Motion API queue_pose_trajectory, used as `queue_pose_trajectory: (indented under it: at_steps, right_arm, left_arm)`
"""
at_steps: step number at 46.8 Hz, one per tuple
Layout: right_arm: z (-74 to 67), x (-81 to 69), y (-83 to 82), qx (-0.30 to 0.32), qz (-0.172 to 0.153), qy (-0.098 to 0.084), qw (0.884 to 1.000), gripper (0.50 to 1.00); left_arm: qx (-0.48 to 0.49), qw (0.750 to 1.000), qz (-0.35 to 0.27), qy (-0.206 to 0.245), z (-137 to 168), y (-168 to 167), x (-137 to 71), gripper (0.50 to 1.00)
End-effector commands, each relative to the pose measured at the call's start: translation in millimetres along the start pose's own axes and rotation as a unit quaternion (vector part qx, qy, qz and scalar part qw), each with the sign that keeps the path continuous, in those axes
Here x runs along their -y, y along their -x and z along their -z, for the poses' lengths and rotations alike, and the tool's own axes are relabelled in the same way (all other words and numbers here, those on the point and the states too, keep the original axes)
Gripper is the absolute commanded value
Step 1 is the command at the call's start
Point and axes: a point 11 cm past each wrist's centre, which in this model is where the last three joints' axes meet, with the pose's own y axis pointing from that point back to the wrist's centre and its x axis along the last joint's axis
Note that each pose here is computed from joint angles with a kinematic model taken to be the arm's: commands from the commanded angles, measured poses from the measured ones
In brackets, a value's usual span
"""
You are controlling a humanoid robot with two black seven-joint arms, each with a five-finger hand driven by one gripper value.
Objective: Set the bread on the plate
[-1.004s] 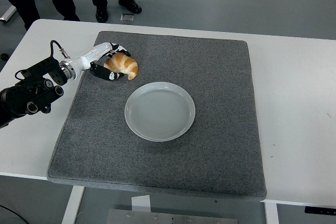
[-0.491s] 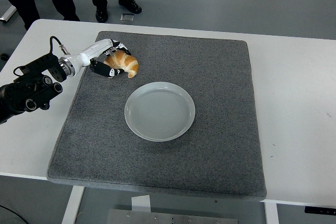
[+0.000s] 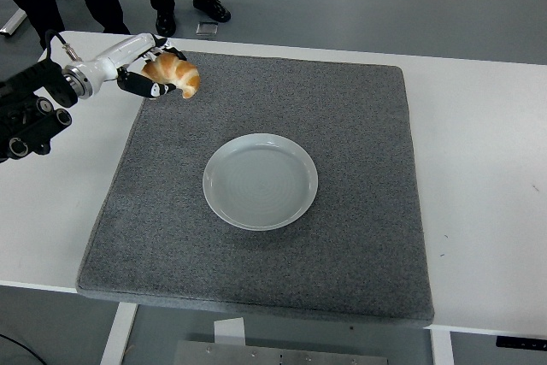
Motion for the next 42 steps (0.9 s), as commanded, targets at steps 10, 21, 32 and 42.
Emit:
queue_pose_trajectory:
  at_steps: [10,21,32,42]
  right_arm:
    - [-0.1,0.0,0.0,0.0,0.0,0.0,1.0,0.952]
    - [-0.1,0.0,0.0,0.0,0.0,0.0,1.0,0.952]
    - [0.1,0.0,0.0,0.0,0.0,0.0,1.0,0.952]
    - [0.1,0.0,0.0,0.0,0.0,0.0,1.0,0.952]
  left_arm:
    - [0.034,0.999,-0.036,-0.006,0,-81,-15,0.5]
    - [0.057,0.996,-0.066,0.013,-25,-129,-13,0.5]
    - [0.087,0.993,-0.069,0.04,-58,-149,-2,0.5]
    - [0.088,0.992,-0.053,0.072,-86,-131,18,0.5]
